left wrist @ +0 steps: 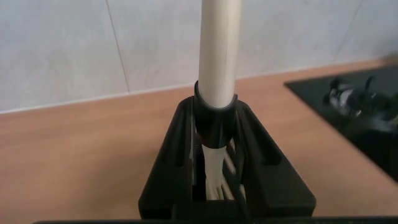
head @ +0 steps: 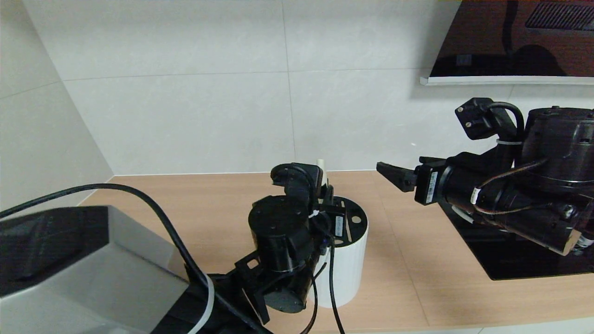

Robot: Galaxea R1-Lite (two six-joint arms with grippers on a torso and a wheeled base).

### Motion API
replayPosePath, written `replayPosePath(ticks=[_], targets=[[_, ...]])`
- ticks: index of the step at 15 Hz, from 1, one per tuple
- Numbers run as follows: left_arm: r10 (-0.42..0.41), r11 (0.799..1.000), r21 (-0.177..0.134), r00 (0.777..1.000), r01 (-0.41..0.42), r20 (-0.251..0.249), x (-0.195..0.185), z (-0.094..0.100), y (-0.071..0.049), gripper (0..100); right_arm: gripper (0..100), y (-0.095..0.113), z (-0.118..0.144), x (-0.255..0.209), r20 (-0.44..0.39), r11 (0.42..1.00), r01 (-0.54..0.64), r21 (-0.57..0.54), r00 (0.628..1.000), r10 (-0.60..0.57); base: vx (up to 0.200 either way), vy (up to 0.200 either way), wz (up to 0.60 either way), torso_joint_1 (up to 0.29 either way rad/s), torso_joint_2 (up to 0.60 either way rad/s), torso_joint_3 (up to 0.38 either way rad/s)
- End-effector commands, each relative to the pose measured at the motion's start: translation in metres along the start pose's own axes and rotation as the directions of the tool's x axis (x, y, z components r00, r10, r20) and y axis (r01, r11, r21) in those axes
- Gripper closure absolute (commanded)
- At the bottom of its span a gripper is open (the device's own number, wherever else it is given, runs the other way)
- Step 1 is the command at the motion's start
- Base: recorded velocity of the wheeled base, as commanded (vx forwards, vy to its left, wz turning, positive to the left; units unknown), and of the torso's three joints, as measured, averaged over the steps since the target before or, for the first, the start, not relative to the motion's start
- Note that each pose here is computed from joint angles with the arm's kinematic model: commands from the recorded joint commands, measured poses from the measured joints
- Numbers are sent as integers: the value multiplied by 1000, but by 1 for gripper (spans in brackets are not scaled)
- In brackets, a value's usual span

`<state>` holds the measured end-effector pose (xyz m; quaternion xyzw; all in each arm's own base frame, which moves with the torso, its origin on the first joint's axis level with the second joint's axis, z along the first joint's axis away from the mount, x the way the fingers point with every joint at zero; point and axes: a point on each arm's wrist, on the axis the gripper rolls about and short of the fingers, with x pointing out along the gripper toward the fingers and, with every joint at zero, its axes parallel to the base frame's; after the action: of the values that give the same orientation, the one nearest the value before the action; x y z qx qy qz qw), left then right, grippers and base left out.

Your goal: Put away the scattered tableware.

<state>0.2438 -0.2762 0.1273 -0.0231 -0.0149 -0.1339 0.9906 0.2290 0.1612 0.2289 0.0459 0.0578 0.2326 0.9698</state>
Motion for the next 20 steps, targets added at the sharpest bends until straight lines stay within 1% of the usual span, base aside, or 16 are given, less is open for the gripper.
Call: replayPosePath(ticks=[1,5,13,14,20], targets=[[1,1000,29,999,0,-41,2,-19,-2,100,0,0,-2,2,-6,1000,1,-2,1000,-1,0,0,0,0,0,0],[1,999,40,998,2,-57,0,-23,0,100,0,0,-3,2,-9,1000,1,-3,1000,-1,0,0,0,0,0,0],[2,999,37,999,0,-53,0,-22,0,100,0,0,-4,2,-12,1000,1,-3,1000,-1,0,0,0,0,0,0],[2,999,36,999,0,-52,0,-21,0,0,0,0,-3,2,-11,1000,1,-3,1000,-1,0,0,0,0,0,0],[0,999,35,999,1,-50,-1,-20,0,0,0,0,-4,2,-12,1000,0,-5,1000,0,0,0,0,0,0,0]])
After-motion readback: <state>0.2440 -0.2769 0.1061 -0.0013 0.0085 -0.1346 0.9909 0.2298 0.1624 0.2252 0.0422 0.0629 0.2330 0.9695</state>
